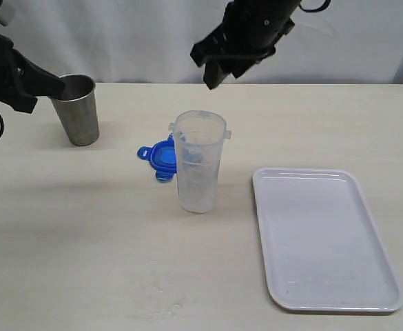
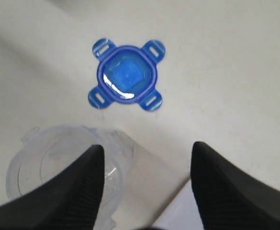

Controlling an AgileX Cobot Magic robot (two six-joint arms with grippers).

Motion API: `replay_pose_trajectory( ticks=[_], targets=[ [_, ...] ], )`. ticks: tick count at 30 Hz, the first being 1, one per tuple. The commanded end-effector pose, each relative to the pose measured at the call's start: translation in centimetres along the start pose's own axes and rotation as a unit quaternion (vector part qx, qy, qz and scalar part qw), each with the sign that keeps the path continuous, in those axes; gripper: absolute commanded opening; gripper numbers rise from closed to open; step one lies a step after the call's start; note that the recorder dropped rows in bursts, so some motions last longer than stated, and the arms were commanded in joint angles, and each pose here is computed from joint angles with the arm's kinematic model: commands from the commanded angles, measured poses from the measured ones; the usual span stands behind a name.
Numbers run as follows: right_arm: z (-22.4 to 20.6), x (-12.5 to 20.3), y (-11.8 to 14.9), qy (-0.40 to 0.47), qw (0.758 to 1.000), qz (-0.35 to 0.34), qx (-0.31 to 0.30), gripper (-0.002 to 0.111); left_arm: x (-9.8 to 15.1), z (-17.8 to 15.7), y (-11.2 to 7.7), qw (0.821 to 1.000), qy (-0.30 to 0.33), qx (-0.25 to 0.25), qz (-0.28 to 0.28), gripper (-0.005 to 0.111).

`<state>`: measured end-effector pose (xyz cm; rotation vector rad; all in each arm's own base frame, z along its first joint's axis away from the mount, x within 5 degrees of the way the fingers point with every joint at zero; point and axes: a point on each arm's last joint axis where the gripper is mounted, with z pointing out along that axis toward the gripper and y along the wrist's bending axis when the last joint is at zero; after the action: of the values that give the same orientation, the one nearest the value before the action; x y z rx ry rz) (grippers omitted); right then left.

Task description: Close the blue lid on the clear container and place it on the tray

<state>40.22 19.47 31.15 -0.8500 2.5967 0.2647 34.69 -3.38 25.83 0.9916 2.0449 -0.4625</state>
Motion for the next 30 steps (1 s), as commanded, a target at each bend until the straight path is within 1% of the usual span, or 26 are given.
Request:
replay_pose_trajectory(
  ticks=[1, 11, 18, 23, 26, 30],
  targets=[
    [0.8, 1.4, 0.3, 0.027, 0.999, -0.015, -0.026, 0.052, -0.2, -0.1, -0.2, 1.0, -0.008, 0.003, -0.002, 0.0],
    [2.7, 2.8, 0.7, 0.068, 0.997, -0.015, -0.039, 0.052, -0.2, -0.1, -0.2, 1.0, -0.008, 0.003, -0.002, 0.0],
    [2.8, 2.9, 1.0, 0.07, 0.997, -0.018, -0.04, 0.051, -0.3, -0.1, -0.1, 1.0, -0.01, 0.002, -0.003, 0.0],
    [4.8, 3.0, 1.8, 0.091, 0.994, -0.023, -0.051, 0.049, -0.3, -0.1, -0.2, 1.0, -0.01, 0.003, -0.004, 0.0],
    [5.8, 3.2, 1.5, 0.104, 0.993, -0.023, -0.041, 0.049, -0.3, -0.1, -0.2, 1.0, -0.01, 0.003, -0.004, 0.0],
    [6.0, 3.2, 1.5, 0.106, 0.993, -0.023, -0.042, 0.049, -0.3, -0.1, -0.2, 1.0, -0.011, 0.002, -0.005, 0.0]
  ],
)
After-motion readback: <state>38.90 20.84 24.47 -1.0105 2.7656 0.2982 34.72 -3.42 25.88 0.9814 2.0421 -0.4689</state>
